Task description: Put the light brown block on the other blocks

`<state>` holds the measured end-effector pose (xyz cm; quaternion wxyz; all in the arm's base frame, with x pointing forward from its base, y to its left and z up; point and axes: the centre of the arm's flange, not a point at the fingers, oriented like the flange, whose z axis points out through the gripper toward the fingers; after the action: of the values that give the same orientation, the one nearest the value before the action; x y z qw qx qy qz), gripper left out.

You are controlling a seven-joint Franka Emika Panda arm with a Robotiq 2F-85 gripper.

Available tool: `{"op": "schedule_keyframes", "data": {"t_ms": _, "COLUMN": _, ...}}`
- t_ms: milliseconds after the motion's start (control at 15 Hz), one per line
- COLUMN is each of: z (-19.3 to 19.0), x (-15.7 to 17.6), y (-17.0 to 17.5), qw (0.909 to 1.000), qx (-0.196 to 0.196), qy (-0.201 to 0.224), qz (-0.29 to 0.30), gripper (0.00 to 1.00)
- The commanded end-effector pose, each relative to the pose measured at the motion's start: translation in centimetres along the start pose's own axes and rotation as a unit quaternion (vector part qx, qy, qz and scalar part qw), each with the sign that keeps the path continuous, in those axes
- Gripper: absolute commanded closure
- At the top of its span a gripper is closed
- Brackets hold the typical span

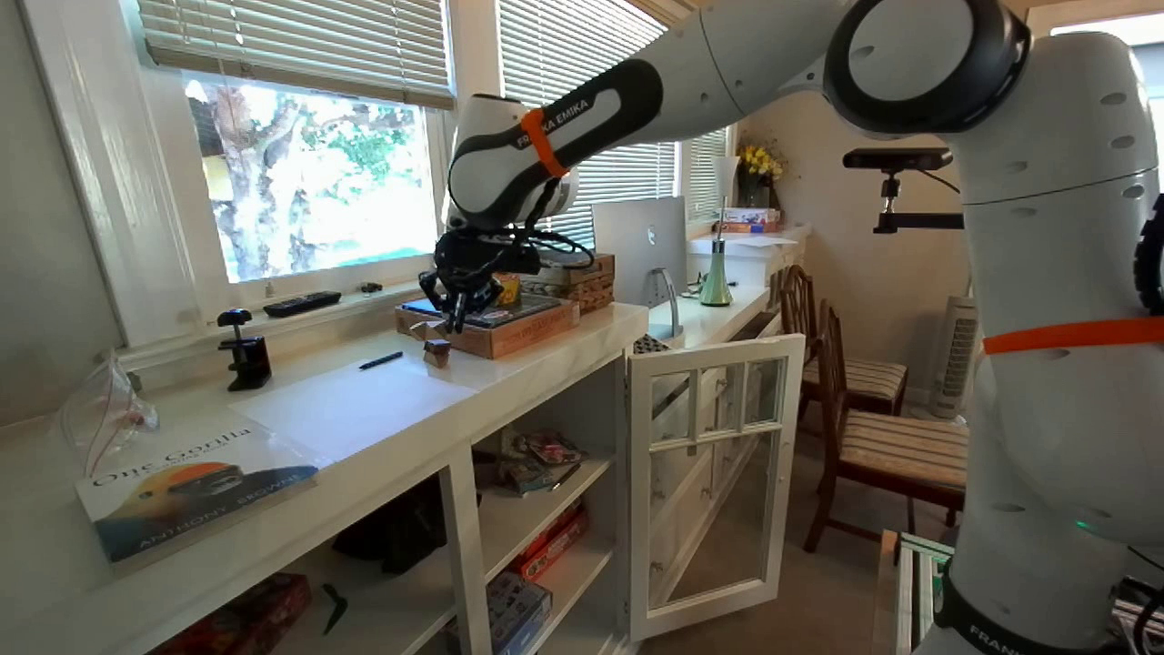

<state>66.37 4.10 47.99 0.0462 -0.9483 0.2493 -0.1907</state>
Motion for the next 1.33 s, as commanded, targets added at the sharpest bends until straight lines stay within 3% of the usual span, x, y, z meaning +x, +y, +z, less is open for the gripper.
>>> {"op": "schedule_keyframes", "data": {"t_ms": 0, "z": -0.34, "x": 0.40, "y": 0.56, "qw": 0.9999, "qx": -0.005, "qy": -0.013, "qz": 0.000, "gripper": 0.97}}
{"op": "schedule_keyframes", "data": {"t_ms": 1267, "z": 0.19, "x": 0.67, "y": 1.30, "qw": 0.9995, "qx": -0.019, "qy": -0.027, "qz": 0.002, "gripper": 0.97}}
